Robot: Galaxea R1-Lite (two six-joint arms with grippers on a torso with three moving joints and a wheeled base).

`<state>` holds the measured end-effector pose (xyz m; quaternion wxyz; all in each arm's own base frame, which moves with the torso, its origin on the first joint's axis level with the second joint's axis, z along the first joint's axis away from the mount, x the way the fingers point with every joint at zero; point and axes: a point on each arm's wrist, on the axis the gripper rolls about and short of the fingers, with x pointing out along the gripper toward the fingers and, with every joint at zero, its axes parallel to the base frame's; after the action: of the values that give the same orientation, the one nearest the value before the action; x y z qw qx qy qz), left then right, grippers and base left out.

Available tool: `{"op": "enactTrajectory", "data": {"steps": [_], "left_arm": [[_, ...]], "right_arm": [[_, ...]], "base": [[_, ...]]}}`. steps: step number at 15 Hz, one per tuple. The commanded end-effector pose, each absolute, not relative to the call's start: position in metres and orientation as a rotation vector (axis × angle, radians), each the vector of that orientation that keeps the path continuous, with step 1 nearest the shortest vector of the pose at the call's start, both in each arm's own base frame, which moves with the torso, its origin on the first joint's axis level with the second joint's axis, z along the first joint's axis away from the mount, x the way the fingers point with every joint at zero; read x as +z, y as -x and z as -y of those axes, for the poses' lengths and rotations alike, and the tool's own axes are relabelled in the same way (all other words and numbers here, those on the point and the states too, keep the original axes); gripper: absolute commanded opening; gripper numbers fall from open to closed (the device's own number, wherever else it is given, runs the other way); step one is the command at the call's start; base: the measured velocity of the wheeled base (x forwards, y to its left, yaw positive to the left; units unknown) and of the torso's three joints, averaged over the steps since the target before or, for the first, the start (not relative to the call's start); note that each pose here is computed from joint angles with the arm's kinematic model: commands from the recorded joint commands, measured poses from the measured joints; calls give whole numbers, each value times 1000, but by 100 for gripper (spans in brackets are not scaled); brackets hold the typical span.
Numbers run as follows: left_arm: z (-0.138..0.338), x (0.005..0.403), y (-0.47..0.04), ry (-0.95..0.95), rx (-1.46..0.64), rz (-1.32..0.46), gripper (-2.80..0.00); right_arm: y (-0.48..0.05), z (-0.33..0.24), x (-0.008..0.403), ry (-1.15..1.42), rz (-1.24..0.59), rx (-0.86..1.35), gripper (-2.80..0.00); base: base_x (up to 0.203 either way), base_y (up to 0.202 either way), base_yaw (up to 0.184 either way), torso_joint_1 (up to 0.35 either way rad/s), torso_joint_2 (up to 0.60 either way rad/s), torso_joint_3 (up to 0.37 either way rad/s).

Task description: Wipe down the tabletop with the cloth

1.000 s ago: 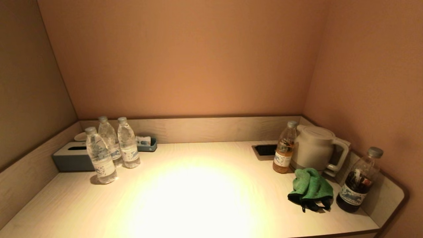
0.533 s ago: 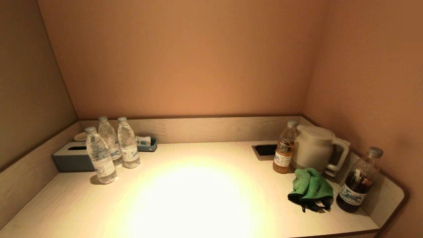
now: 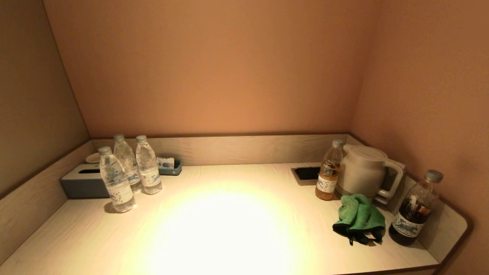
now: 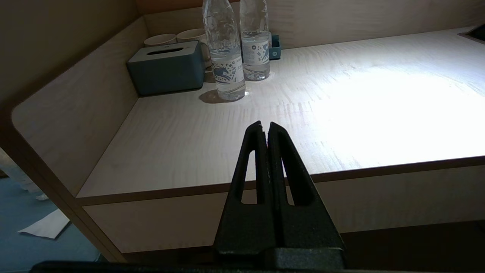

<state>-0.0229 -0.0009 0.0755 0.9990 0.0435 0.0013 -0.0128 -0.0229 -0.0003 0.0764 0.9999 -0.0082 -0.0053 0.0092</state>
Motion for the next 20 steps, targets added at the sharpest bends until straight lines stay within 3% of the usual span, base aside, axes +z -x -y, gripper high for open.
{"op": "enactTrajectory", "data": {"steps": [1, 20], "left_arm": [[1, 75, 23, -87, -25, -4, -280], [1, 75, 23, -89, -25, -4, -280]], "right_arm": [[23, 0, 76, 17, 9, 20, -280], [23, 0, 76, 17, 9, 18, -280]], "base": [[0, 0, 0, 0, 0, 0], [0, 0, 0, 0, 0, 0]]}}
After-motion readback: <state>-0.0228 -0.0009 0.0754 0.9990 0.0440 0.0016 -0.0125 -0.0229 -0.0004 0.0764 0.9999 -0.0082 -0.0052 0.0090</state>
